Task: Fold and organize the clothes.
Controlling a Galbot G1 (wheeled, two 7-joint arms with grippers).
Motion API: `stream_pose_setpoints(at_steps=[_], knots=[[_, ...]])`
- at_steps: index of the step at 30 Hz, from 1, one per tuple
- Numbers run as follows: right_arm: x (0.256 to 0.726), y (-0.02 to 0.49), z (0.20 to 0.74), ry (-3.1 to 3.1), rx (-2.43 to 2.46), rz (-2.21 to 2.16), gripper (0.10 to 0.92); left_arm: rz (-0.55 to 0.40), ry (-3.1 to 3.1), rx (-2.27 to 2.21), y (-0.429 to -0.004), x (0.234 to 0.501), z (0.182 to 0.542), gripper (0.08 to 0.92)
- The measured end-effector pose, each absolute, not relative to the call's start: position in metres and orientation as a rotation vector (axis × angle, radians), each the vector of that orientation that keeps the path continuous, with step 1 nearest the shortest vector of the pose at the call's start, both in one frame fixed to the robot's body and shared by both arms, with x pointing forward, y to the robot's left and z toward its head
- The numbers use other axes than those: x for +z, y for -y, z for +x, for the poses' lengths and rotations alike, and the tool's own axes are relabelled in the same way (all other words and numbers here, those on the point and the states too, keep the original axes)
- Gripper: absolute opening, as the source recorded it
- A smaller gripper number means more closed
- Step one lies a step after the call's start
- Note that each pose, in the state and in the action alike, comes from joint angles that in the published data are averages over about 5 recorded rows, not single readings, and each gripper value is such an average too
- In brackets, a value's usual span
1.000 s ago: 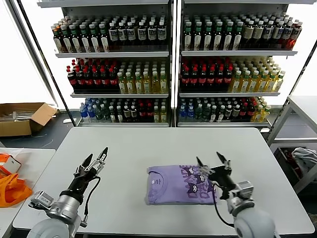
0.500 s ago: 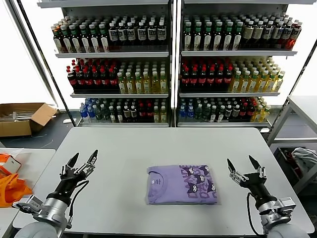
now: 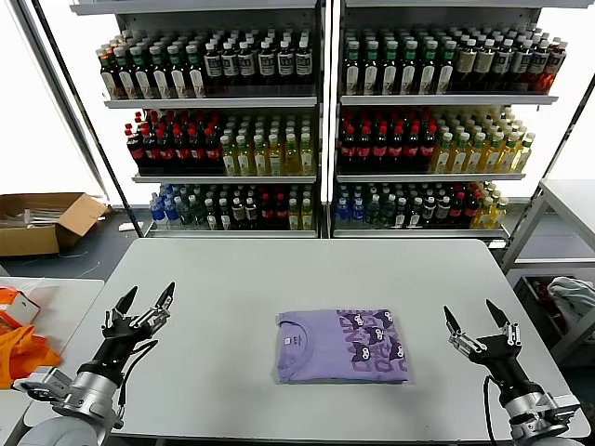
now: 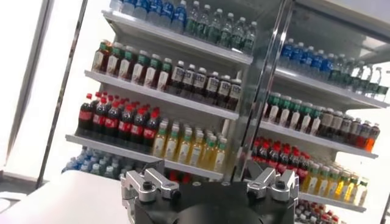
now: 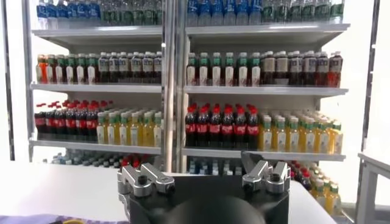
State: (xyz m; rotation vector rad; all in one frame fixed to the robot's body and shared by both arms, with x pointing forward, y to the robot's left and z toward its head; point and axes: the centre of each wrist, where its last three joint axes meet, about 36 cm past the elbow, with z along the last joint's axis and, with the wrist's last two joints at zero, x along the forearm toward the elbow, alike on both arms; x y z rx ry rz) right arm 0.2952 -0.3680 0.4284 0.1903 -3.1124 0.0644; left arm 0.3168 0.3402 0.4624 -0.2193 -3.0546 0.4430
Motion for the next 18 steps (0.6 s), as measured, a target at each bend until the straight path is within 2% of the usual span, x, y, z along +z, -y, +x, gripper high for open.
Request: stream_pose_setpoints(at_steps=[18], knots=[[0.418, 0.372, 0.276, 3.091, 0.142, 0.177, 0.823, -0.276, 3.042, 0.34, -0.348, 0.472, 0.315, 0.823]])
